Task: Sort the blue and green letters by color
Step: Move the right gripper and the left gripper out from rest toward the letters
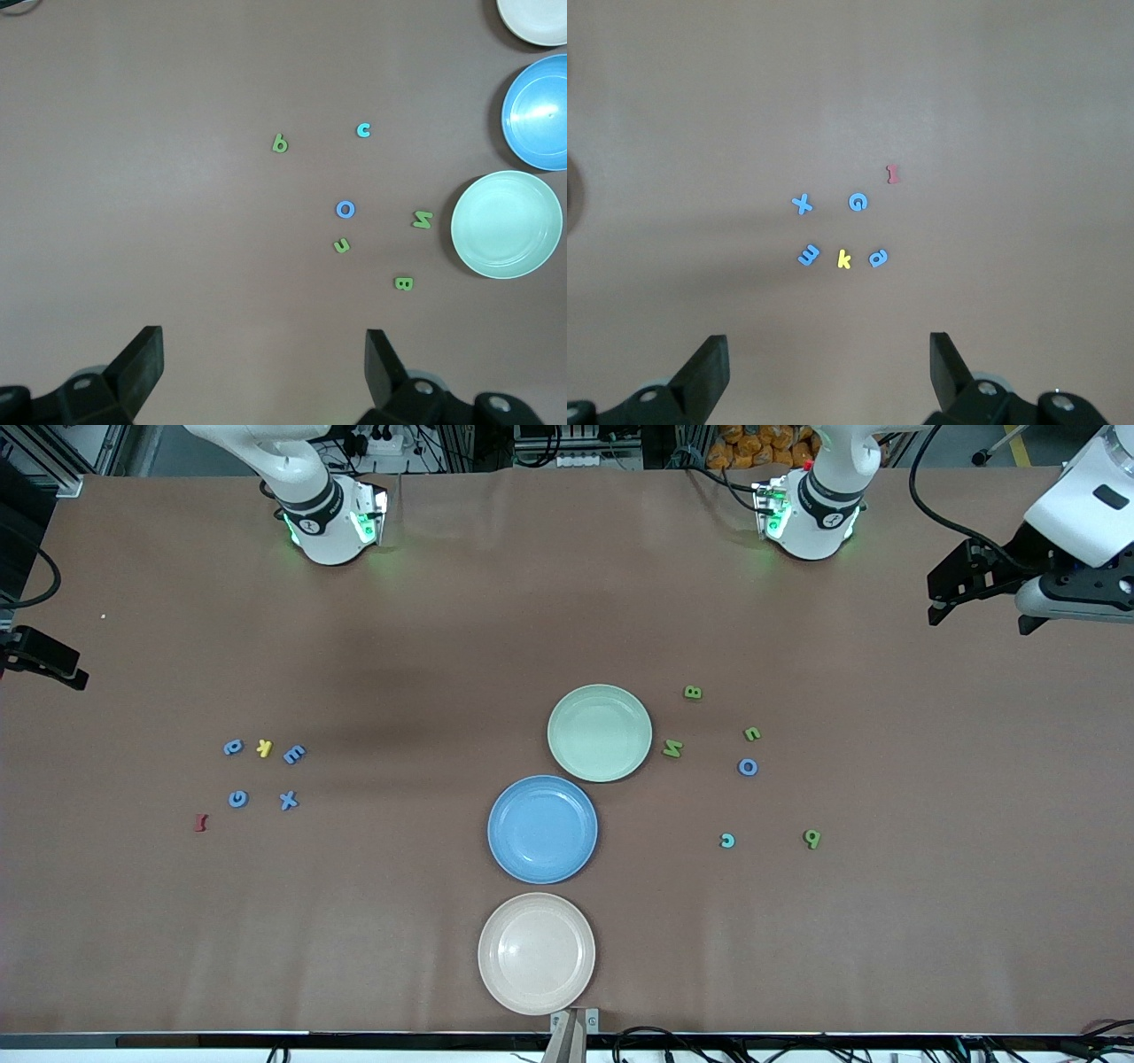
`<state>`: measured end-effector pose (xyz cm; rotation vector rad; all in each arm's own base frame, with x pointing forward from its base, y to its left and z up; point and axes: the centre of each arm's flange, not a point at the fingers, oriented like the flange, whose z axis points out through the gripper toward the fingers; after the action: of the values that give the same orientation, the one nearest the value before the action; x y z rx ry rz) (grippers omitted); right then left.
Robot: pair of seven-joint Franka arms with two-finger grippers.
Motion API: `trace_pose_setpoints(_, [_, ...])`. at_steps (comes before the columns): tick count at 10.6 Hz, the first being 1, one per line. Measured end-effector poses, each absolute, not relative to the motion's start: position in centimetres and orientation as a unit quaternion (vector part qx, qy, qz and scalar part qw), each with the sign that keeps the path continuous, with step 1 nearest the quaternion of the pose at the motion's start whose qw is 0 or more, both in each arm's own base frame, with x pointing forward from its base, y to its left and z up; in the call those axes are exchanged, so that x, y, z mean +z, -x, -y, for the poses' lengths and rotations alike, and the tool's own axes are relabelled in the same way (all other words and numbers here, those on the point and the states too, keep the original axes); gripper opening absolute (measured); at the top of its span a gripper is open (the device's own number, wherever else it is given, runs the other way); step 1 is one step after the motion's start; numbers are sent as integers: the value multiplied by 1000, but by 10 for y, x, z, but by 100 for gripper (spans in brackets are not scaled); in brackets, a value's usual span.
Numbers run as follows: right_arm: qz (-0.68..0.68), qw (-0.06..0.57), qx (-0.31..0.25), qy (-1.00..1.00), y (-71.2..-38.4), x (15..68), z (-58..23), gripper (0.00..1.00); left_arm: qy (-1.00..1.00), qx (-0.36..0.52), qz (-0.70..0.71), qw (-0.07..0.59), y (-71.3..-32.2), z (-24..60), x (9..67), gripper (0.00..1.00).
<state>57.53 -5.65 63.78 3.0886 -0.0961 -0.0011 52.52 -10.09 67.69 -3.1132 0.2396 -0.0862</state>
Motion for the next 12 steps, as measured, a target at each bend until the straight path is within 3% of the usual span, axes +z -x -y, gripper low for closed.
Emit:
trace_pose_setpoints(7, [32,26,0,-999,-575,638,57,100,997,-16,-80,11,-532,102,664,100])
trace_pose_setpoints(12, [32,7,-1,-999,-588,605,54,100,992,75,-98,-6,-599,120,506,100])
